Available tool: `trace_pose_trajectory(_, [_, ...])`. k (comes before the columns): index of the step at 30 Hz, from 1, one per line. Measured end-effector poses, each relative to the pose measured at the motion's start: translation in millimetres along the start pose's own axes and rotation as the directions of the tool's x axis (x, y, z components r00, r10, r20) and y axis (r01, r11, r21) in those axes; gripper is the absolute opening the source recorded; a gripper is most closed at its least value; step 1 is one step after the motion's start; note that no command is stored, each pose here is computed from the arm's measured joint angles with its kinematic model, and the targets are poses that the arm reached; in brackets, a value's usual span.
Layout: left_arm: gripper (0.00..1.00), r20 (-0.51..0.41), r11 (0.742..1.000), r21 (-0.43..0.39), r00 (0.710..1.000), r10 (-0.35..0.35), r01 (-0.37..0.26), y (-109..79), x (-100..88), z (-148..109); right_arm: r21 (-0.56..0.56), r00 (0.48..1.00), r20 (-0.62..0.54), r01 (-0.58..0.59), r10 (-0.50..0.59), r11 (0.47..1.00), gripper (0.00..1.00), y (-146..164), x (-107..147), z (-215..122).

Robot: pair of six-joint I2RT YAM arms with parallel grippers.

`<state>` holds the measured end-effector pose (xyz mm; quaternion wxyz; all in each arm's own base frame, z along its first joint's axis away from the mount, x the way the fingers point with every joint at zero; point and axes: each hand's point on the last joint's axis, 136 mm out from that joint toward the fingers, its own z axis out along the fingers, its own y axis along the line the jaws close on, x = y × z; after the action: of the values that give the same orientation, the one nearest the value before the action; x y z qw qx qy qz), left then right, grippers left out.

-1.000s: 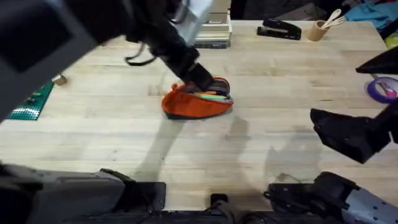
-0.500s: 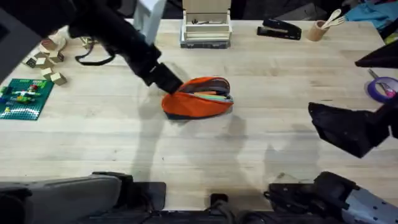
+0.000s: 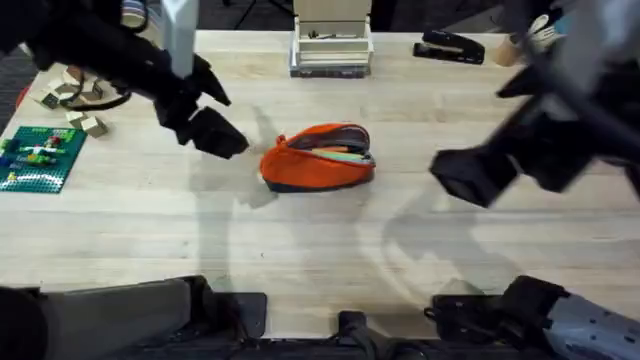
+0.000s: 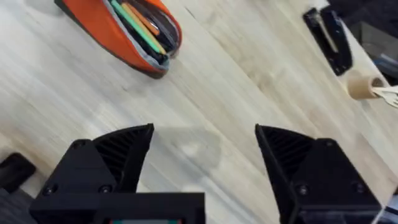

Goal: Unzip the bag, pick up the pens from the table one at a time and place them inside, then zip the bag closed.

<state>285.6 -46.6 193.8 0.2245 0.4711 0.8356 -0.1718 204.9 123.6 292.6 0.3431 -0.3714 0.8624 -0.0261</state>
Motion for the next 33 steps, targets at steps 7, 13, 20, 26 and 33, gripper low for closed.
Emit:
trace_pose_trajectory(7, [0.995, 0.011, 0.998, -0.045, 0.999, -0.041, 0.042, 14.7, 15.9, -12.0, -0.068, 1.0, -0.001, 0.002, -0.002, 0.998, 0.996, 12.5, -24.8, 31.1])
trace_pose_trajectory(13, [0.995, 0.01, 0.998, -0.048, 0.999, -0.047, 0.047, 15.9, 18.2, -13.4, -0.164, 0.996, 0.029, -0.081, 0.087, 0.983, 0.995, 0.7, -37.5, 49.7])
trace_pose_trajectory(20, [0.995, 0.011, 0.998, -0.05, 0.999, -0.046, 0.047, 16.1, 18.1, -13.4, -0.339, 0.977, 0.08, -0.161, 0.199, 0.927, 0.996, -4.0, -55.7, 65.3])
trace_pose_trajectory(26, [0.995, 0.011, 0.998, -0.05, 0.999, -0.046, 0.047, 16.1, 18.1, -13.4, -0.562, 0.972, 0.032, -0.174, 0.231, 0.809, 0.996, 31.1, -67.1, 84.4])
trace_pose_trajectory(33, [0.995, 0.007, 0.998, -0.05, 0.999, -0.047, 0.047, 16.2, 18.9, -13.4, -0.63, 0.958, 0.033, -0.201, 0.284, 0.75, 0.996, 38.7, -82.4, 93.9])
